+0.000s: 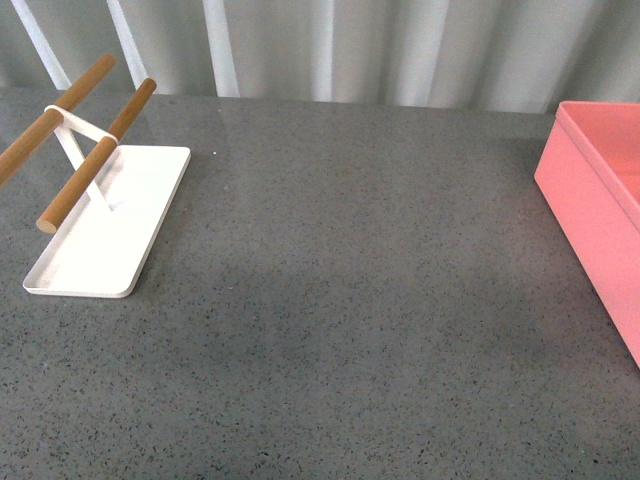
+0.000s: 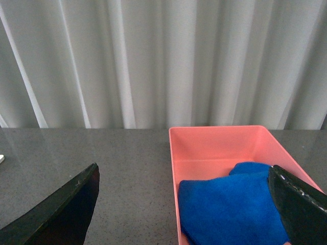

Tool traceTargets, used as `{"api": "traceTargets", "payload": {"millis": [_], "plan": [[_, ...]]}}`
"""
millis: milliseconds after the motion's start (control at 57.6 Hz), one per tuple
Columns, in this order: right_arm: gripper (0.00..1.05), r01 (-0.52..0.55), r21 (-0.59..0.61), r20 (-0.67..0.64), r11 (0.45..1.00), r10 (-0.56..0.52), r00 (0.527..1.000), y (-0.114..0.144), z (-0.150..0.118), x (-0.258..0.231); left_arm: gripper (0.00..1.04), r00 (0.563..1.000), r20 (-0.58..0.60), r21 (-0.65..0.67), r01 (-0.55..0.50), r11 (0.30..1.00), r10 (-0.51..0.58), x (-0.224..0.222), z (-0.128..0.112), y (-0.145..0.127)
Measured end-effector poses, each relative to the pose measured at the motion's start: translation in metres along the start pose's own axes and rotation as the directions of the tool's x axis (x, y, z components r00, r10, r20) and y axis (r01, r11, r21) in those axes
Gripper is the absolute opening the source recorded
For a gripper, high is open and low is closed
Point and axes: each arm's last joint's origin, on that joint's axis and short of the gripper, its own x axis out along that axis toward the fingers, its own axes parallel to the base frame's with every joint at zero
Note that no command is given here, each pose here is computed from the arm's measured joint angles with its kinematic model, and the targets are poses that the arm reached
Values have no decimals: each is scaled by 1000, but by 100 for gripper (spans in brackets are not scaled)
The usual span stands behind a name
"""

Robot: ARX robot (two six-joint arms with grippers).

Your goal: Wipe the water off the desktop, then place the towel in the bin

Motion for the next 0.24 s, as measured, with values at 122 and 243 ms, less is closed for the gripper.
{"api": "traceTargets", "payload": {"millis": [122, 243], "plan": [[98, 0, 0, 0, 1000, 0, 1000, 0, 0, 0, 98, 1000, 0, 0, 0, 1000, 0, 0, 0, 0], [98, 0, 0, 0, 1000, 0, 1000, 0, 0, 0, 98, 1000, 0, 0, 0, 1000, 0, 0, 0, 0]]}}
